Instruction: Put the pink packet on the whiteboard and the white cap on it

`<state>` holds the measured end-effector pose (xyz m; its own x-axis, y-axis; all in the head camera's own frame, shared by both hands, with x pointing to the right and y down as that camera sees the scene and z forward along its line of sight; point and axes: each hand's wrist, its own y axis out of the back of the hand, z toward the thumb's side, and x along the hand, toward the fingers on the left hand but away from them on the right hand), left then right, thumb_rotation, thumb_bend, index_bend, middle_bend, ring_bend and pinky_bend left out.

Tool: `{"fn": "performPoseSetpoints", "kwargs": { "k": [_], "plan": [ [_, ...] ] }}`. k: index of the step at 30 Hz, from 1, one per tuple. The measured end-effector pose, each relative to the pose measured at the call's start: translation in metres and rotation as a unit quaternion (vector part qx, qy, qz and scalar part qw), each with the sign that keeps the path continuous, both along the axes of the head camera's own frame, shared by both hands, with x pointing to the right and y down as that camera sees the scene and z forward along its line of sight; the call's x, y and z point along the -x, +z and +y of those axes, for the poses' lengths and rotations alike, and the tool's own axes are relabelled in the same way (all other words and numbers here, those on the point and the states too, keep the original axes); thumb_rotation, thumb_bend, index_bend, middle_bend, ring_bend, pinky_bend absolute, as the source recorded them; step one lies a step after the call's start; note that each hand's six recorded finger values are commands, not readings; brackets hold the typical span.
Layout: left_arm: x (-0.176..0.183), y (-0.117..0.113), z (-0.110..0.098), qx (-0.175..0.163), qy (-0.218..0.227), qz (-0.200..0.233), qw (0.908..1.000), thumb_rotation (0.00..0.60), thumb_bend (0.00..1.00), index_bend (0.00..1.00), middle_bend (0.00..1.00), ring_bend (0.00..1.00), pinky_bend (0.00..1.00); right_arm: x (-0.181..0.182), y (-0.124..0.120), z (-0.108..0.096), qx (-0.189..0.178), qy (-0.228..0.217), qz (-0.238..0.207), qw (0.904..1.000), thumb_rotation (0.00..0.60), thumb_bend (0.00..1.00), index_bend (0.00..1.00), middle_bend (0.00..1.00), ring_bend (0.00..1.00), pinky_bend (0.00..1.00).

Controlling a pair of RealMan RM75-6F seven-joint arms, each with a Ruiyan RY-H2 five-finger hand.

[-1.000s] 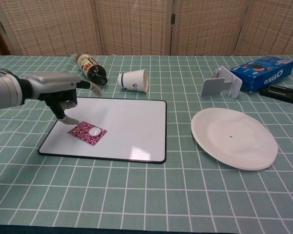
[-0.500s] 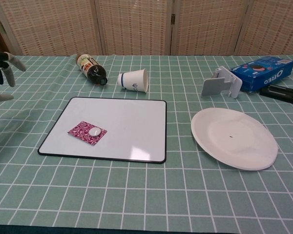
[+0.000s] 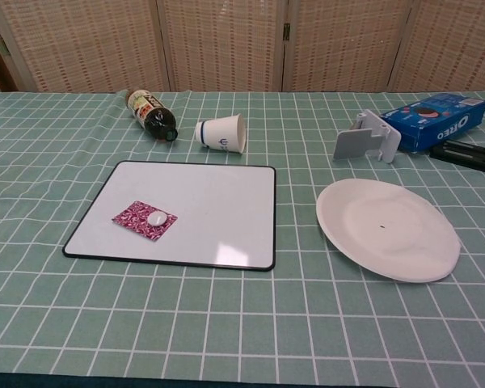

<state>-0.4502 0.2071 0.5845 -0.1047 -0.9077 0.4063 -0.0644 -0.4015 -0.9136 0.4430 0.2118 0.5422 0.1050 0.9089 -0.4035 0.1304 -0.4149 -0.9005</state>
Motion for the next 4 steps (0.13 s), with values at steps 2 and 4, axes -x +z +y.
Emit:
{"fn": "performPoseSetpoints", "kwargs": {
  "k": [2,4],
  "plan": [
    [0.0,-0.005,0.014,0.004,0.004,-0.004,1.0,0.6,0.24,0.22,0.38,0.35,0.43,0.002,0.001,0.002,-0.001,-0.001,-0.005,1.0,0.6,0.23,0.27,0.35,0.39,0.43],
    [0.0,-0.009,0.023,0.004,0.007,-0.006,1.0,0.6,0.24,0.22,0.38,0.35,0.43,0.003,0.002,0.003,-0.001,-0.003,-0.006,1.0,0.6,0.23,0.27,0.35,0.39,0.43]
  ]
}}
